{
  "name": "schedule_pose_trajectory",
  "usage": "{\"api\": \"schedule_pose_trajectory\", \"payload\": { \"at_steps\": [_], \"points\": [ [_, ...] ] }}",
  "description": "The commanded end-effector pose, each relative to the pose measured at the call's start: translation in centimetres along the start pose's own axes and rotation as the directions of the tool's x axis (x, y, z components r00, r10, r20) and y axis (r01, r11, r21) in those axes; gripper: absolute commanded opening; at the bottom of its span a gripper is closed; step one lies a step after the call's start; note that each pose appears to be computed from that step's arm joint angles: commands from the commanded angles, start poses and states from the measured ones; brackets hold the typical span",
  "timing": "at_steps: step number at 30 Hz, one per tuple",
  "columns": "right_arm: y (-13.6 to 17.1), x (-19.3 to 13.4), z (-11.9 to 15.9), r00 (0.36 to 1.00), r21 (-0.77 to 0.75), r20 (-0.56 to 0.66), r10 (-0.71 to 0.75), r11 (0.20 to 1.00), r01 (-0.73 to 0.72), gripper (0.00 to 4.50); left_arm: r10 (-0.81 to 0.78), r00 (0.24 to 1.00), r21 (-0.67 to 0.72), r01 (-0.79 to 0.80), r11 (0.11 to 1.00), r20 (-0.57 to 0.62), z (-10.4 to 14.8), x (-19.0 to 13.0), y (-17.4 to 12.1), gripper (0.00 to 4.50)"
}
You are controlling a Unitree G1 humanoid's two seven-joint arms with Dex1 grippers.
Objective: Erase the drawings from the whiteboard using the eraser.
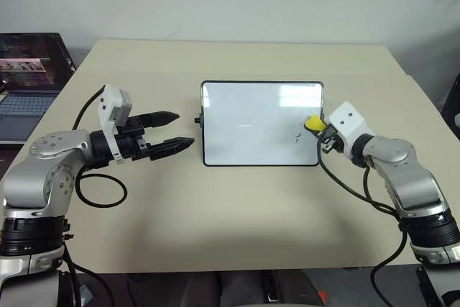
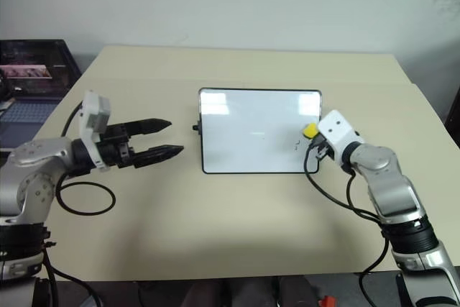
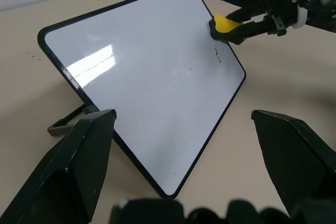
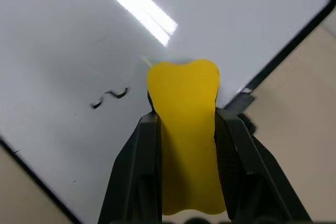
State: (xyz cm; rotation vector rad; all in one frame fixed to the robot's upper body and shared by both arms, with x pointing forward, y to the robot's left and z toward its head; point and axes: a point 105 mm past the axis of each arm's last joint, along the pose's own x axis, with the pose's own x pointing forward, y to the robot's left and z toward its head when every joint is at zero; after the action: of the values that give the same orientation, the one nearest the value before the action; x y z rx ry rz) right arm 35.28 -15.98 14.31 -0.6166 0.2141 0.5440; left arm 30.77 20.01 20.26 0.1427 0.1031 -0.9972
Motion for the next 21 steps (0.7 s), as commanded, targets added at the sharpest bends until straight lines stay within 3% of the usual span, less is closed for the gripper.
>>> {"api": "schedule_pose_trajectory", "payload": {
  "at_steps": [1, 6, 13, 16, 21],
  "points": [
    [2.6, 0.2, -1.4, 0.992, -0.017, -0.07, 0.103, 0.994, -0.104, 1.01, 0.001, 1.0, 0.044, -0.002, 0.999, 0.016, 1.0, -0.2, 0.0, 4.5],
    [4.9, 0.3, -1.8, 0.979, -0.063, -0.103, 0.175, 0.981, -0.182, 1.01, 0.003, 1.0, 0.043, -0.003, 0.999, 0.018, 1.0, -0.2, 0.0, 4.5],
    [4.2, 0.3, -2.3, 0.978, -0.096, -0.132, 0.16, 0.98, -0.173, 1.01, 0.002, 1.0, 0.044, -0.003, 0.999, 0.02, 1.0, -0.1, 0.0, 4.5],
    [3.0, 0.1, -1.8, 0.986, -0.07, -0.106, 0.132, 0.988, -0.14, 1.01, 0.001, 1.0, 0.046, -0.002, 0.999, 0.021, 1.1, -0.1, 0.0, 4.5],
    [-2.1, -1.9, 1.7, 0.996, 0.108, 0.085, 0.017, 0.994, -0.026, 1.01, 0.005, 1.0, 0.047, -0.006, 0.999, 0.018, 1.1, -0.3, 0.1, 4.5]
  ]
}}
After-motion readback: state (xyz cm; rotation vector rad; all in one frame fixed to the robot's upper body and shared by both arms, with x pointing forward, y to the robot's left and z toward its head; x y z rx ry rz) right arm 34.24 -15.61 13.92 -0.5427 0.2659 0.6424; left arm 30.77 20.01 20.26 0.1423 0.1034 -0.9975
